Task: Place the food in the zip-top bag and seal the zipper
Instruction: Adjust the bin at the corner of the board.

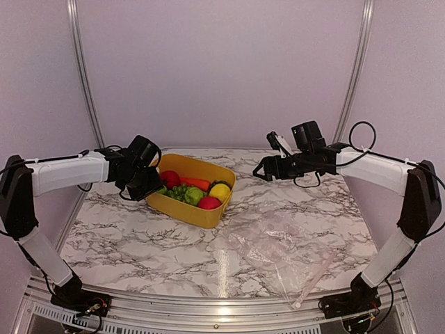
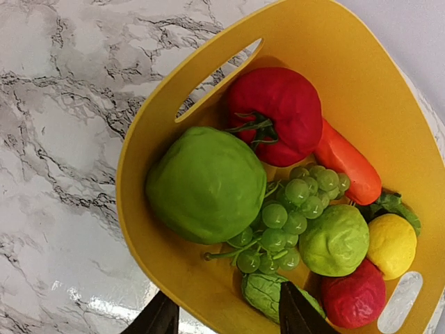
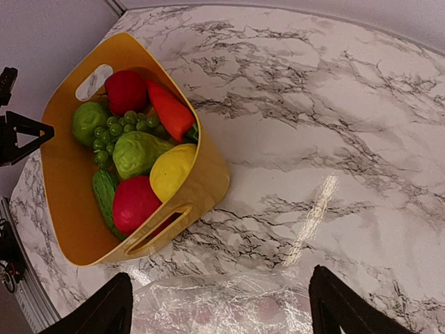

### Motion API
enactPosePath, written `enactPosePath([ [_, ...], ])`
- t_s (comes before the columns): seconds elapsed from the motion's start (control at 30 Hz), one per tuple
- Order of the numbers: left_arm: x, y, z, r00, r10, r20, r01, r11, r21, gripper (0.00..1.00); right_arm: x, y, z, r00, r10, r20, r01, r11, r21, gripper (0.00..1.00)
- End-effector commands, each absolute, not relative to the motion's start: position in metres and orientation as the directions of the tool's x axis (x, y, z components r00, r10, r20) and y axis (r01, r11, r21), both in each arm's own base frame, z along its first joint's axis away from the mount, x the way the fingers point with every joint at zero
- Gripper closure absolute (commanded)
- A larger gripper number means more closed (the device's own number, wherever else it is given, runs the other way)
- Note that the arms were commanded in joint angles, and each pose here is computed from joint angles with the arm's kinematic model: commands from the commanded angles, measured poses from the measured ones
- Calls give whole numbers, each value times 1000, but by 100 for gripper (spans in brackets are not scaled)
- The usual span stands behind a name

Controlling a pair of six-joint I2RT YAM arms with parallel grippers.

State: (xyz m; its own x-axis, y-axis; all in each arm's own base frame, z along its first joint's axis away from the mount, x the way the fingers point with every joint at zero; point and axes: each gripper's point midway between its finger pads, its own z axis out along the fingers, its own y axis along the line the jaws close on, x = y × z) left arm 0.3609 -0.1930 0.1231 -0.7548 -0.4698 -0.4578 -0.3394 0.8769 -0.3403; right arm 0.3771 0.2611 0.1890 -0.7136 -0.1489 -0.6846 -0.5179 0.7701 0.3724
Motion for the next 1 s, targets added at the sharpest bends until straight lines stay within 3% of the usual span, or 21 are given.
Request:
enactPosePath([
  [0.0,369,-203,119,-799,-371,-474,-252,921,-297,52,372,265,197,-703,-161,-693,-536,760,367,16],
  [0.4,396,-236,126,-822,-136,-553,16,965,-261,69,416,264,192,-694,-146,-706,-469,834,289,20],
  [0.63,386,-238,128,-821,16,-570,167,963,-214,73,438,262,178,-748,-69,-660,-396,845,360,22],
  [0.97,366,-173,127,-830,85,-551,174,978,-112,76,423,271,150,-804,-74,-590,-392,812,433,26],
])
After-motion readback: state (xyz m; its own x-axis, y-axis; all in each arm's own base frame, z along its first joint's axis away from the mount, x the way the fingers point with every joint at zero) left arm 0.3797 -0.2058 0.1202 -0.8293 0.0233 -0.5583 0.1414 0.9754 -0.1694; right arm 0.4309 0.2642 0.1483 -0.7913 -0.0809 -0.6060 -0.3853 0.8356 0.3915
